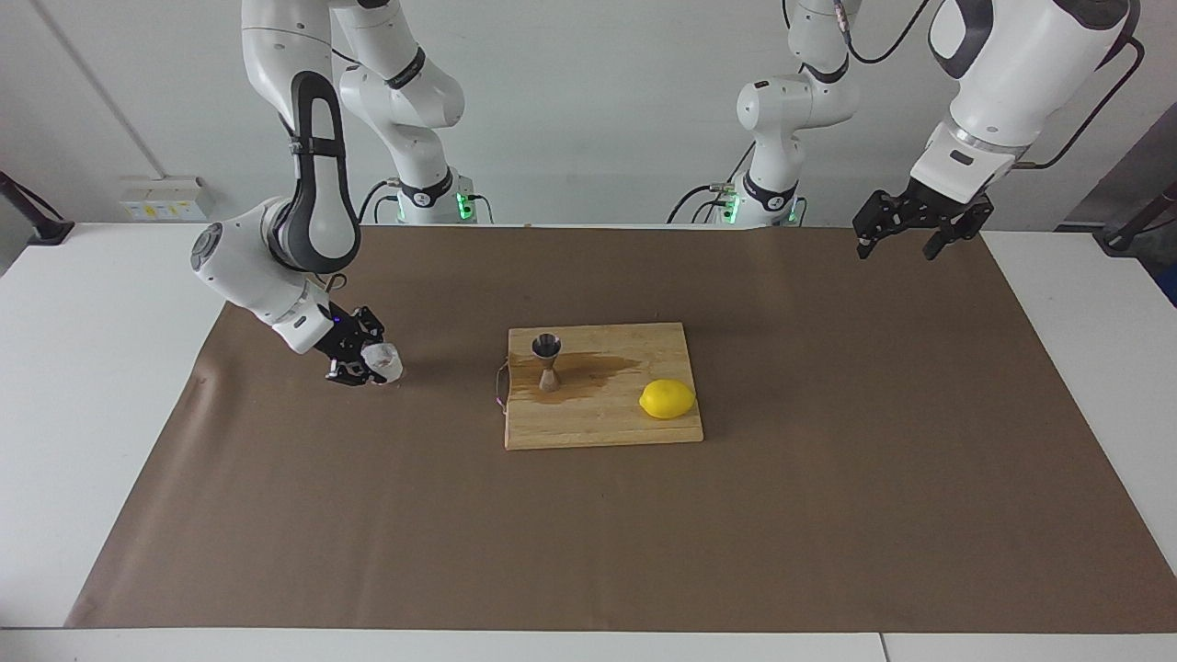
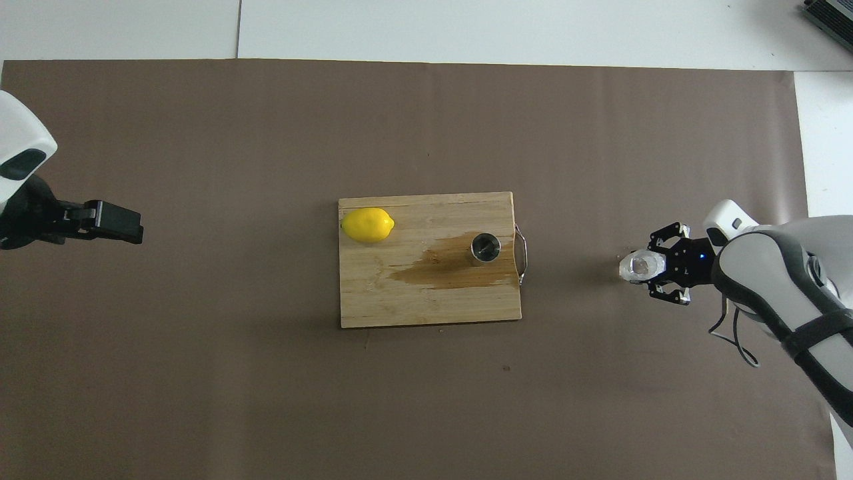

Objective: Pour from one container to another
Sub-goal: 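Carry the clear cup with the right gripper back to its starting spot, then lower the clear cup onto the table and open the right gripper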

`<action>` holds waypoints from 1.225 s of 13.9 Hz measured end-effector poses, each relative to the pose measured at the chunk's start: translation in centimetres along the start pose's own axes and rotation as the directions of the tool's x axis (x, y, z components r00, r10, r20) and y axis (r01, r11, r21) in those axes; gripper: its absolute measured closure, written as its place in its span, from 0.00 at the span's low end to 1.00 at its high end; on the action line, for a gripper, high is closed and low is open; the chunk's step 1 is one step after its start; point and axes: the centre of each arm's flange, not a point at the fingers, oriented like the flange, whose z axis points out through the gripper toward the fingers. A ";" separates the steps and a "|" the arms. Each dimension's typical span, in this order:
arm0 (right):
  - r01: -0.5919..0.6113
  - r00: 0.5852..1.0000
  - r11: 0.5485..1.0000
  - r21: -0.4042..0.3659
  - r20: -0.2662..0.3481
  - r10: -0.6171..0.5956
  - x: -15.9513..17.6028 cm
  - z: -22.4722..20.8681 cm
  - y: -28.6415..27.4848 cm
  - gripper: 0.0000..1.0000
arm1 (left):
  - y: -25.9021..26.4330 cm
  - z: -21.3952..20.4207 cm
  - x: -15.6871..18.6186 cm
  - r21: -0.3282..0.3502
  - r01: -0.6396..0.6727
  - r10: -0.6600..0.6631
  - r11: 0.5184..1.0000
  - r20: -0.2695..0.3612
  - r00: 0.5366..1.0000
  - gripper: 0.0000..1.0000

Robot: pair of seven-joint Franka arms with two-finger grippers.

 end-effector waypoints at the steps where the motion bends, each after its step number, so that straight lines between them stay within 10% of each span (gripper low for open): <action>1: -0.004 1.000 1.000 0.000 -0.001 0.004 -0.2 0.0 0.0 0.49 | 0.0 0.0 0.0 0.000 0.000 0.000 1.000 0.000 1.000 0.00; 6: -0.022 0.999 1.000 -0.010 -0.028 0.021 0.2 -0.4 0.1 0.00 | 0.0 0.0 0.0 0.000 0.000 0.000 1.000 0.000 1.000 0.00; 17: -0.198 0.980 0.967 -0.162 -0.010 0.199 8.4 -13.4 1.6 0.00 | 0.0 0.0 0.0 0.000 0.000 0.000 1.000 0.000 1.000 0.00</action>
